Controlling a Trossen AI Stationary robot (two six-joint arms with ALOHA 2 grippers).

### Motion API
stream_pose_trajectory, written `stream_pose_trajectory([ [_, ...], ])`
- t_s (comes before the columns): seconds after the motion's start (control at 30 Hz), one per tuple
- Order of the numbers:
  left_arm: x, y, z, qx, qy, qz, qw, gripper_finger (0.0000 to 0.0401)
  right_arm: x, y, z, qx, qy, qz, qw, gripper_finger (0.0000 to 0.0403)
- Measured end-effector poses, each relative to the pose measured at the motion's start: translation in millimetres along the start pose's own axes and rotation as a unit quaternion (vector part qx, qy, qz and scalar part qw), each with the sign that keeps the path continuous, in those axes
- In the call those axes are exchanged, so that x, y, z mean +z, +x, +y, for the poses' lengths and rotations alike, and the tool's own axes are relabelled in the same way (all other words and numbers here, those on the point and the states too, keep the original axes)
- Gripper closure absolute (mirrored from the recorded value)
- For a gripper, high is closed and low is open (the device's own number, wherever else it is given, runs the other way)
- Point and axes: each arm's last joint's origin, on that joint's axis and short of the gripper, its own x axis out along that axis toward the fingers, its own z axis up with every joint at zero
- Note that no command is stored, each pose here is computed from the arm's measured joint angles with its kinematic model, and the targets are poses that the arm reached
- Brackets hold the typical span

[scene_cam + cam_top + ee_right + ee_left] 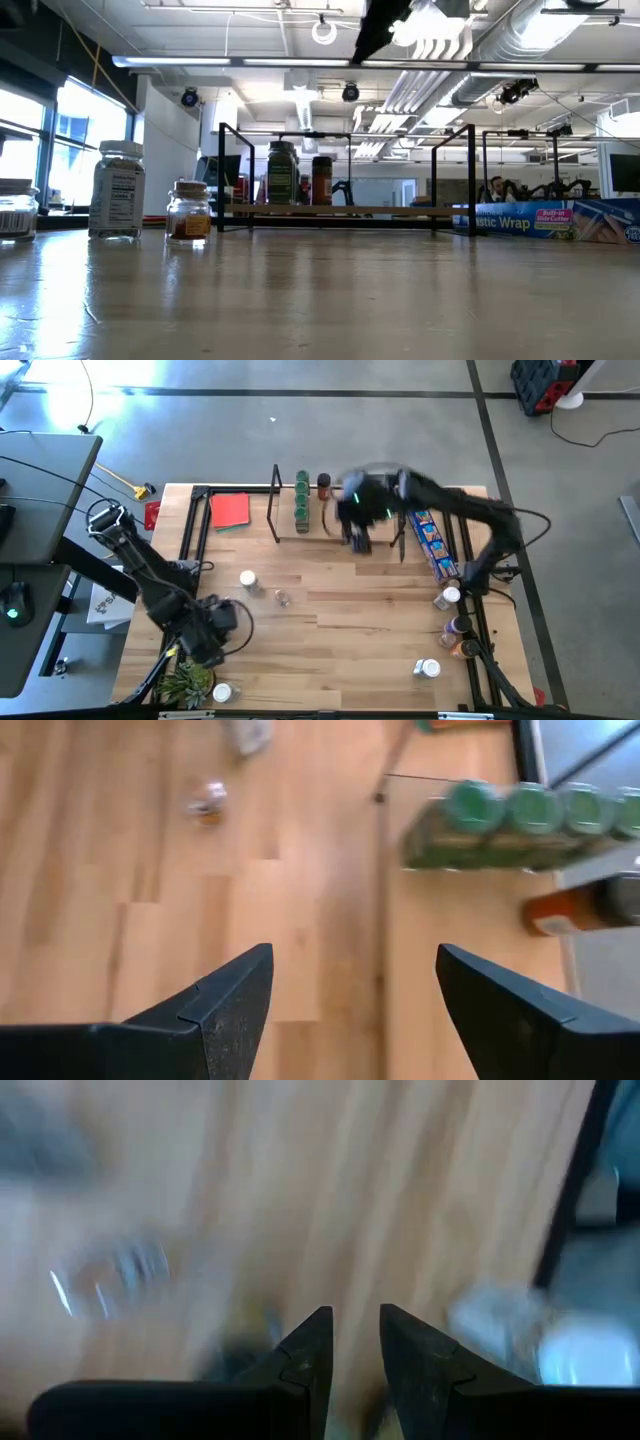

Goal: Shelf spices
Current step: Put the left black seasoning bottle on the shelf aligned with the other black seasoning bottle

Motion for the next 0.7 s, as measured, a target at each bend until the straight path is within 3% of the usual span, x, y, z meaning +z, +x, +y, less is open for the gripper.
stream_pose_trajectory([
  [0.13,-14.3,-1.6,-1.1,0.001,-0.022,0.057,0.998,0.0321,-23.8,-11.6,59.2,-0.024,0.004,-0.059,0.998,0.0128],
  [0.3,-20.4,-2.0,4.3,0.028,-0.055,0.104,0.993,0.0301,-54.1,-21.8,113.3,-0.031,0.031,-0.138,0.99,0.0128],
  [0.43,-25.2,4.4,13.9,0.068,-0.062,0.126,0.988,0.0253,-72.3,-19.0,140.2,-0.022,0.047,-0.179,0.983,0.0128],
  [0.7,-20.3,26.7,28.0,0.095,-0.006,0.104,0.99,0.0125,-96.2,0.1,162.9,-0.014,0.075,-0.166,0.983,0.0128],
])
